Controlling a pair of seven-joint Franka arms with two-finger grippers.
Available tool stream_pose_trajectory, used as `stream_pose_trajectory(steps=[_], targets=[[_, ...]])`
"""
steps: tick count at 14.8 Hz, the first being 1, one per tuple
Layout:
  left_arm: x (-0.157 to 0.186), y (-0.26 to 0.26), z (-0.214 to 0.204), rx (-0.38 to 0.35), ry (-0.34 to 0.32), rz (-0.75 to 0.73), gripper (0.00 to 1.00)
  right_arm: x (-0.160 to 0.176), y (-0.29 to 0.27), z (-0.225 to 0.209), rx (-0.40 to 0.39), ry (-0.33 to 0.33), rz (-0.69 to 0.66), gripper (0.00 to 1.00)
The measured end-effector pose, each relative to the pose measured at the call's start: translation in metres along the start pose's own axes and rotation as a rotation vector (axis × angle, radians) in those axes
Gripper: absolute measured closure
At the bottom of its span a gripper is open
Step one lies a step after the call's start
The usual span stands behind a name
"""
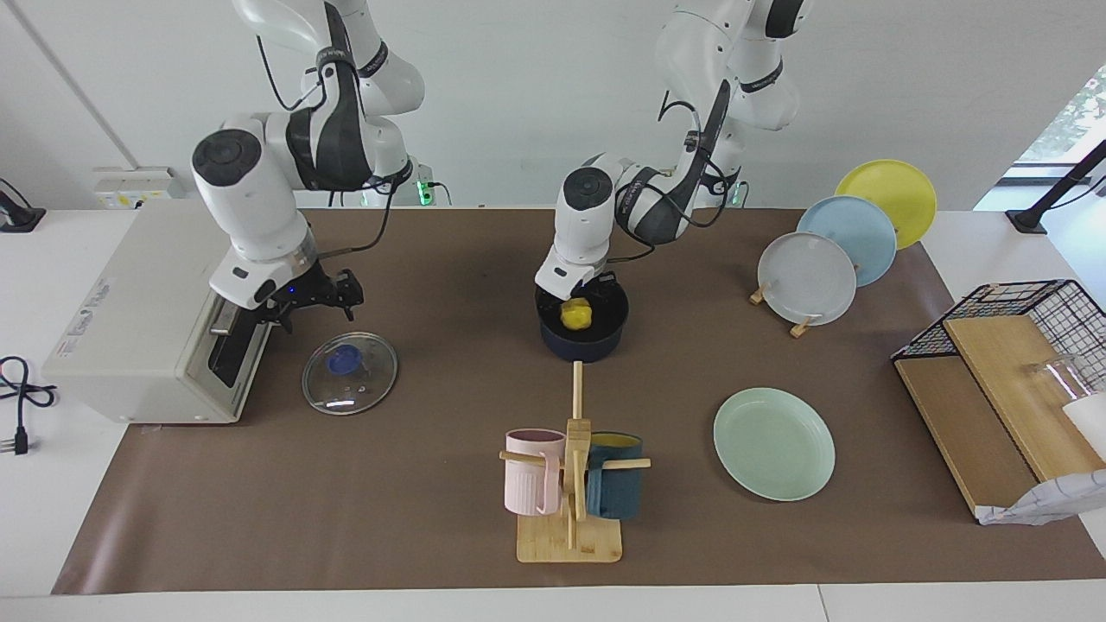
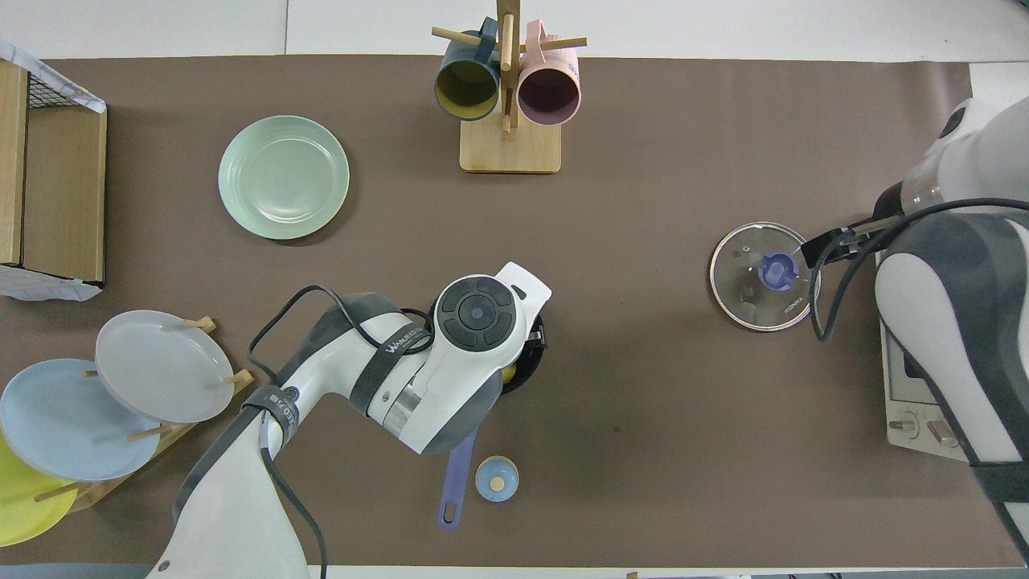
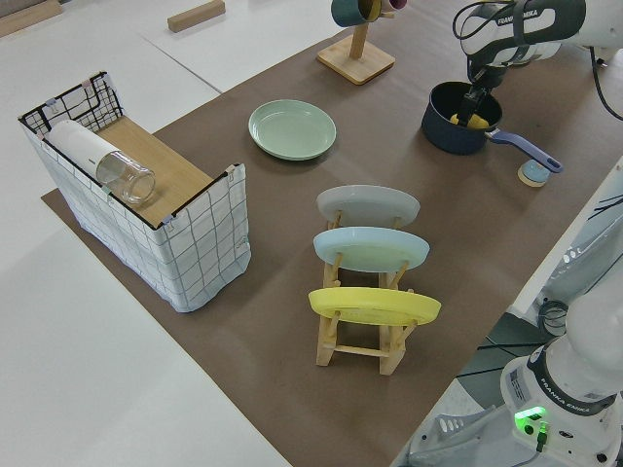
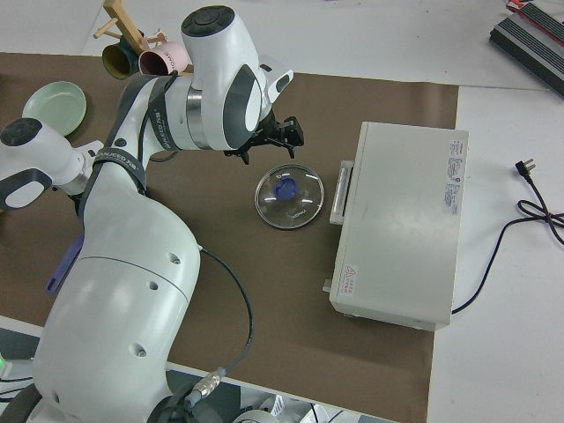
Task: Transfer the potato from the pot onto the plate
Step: 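Release the lid with the right gripper while the left gripper grasps the potato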
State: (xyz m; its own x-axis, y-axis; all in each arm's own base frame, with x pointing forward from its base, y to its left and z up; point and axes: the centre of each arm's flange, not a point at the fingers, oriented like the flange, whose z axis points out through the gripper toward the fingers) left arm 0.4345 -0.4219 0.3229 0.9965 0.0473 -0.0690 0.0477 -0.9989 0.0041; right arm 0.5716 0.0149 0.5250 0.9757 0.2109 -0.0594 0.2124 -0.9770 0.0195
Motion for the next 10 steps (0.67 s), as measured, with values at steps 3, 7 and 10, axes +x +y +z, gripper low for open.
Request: stream_pose_trajectory(steps=[3, 7, 10], targets=[[0.001, -0.001, -0.003, -0.004, 0.006, -0.002, 0.33, -0.016, 0.016, -0.049, 0.005, -0.007, 0.079, 0.00], [0.004, -0.003, -0.004, -0.004, 0.008, -0.008, 0.38, -0.017, 0.018, -0.061, 0.004, -0.004, 0.117, 0.00], [0.009, -0.005, -0.019, -0.015, 0.022, -0.016, 0.38, -0.015, 0.020, -0.057, 0.005, -0.012, 0.122, 0.00]])
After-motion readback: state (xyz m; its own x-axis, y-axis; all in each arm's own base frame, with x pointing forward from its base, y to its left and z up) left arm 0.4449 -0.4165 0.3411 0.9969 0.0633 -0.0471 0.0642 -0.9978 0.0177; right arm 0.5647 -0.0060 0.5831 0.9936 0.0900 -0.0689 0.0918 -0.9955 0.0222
